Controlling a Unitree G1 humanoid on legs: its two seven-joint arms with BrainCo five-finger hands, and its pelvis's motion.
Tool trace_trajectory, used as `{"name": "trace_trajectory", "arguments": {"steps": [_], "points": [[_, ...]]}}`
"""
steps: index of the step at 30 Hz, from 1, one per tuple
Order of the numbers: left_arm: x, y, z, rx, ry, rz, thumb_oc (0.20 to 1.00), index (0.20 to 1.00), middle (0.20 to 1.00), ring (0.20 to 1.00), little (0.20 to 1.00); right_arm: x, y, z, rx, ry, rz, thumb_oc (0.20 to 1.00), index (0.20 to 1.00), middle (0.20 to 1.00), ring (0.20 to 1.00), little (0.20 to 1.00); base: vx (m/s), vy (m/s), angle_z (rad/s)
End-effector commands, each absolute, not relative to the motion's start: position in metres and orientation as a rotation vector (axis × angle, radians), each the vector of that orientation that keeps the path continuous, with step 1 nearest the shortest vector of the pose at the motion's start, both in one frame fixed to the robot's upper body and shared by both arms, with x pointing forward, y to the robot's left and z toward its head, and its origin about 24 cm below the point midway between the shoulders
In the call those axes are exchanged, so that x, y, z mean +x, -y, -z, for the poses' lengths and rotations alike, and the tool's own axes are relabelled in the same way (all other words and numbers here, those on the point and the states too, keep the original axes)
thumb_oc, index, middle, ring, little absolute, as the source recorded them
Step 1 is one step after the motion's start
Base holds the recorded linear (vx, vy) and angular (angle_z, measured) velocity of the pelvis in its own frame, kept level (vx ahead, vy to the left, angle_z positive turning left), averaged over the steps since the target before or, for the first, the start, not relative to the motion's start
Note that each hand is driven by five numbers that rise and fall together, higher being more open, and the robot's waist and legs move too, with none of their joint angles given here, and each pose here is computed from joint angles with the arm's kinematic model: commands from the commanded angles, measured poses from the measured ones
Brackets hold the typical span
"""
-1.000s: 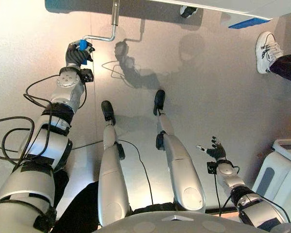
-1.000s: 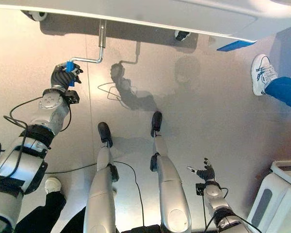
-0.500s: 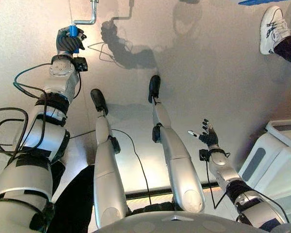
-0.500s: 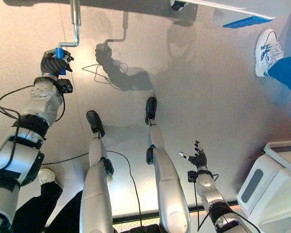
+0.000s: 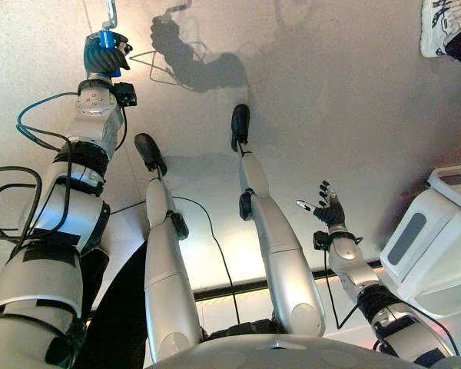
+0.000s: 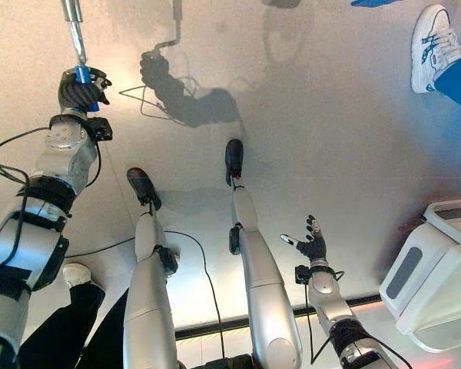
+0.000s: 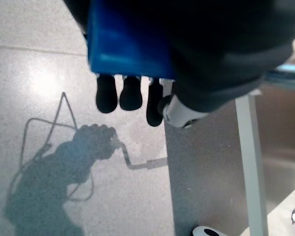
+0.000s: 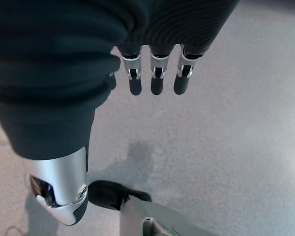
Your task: Raise the hospital bed
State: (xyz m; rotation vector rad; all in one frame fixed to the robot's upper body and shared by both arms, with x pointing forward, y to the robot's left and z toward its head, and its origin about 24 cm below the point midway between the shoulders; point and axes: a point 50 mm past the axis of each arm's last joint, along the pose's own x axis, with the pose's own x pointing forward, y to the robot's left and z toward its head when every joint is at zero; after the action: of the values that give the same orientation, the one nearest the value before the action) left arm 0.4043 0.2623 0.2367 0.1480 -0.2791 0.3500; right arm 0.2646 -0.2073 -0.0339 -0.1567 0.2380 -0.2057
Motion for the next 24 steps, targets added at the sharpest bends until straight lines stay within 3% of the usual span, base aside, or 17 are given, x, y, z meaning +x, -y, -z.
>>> {"name": "trace_trajectory", "arguments": {"steps": [1, 24], "points": [[0.381, -0.326, -0.269, 0.168, 0.317, -0.611, 0.200, 0.200, 0.200, 0.200, 0.200, 0.234, 0.225, 0.048, -0.169, -0.281, 0.263, 1.000, 1.000, 1.000, 1.000, 1.000, 0.01, -0.040, -0.07], [0.405, -0.258, -0.256, 0.108, 0.346, -0.399, 0.200, 0.200, 0.200, 0.200, 0.200, 0.231, 0.217, 0.062, -0.231, -0.353, 0.215, 1.000, 1.000, 1.000, 1.000, 1.000, -0.01, -0.045, -0.06]]}}
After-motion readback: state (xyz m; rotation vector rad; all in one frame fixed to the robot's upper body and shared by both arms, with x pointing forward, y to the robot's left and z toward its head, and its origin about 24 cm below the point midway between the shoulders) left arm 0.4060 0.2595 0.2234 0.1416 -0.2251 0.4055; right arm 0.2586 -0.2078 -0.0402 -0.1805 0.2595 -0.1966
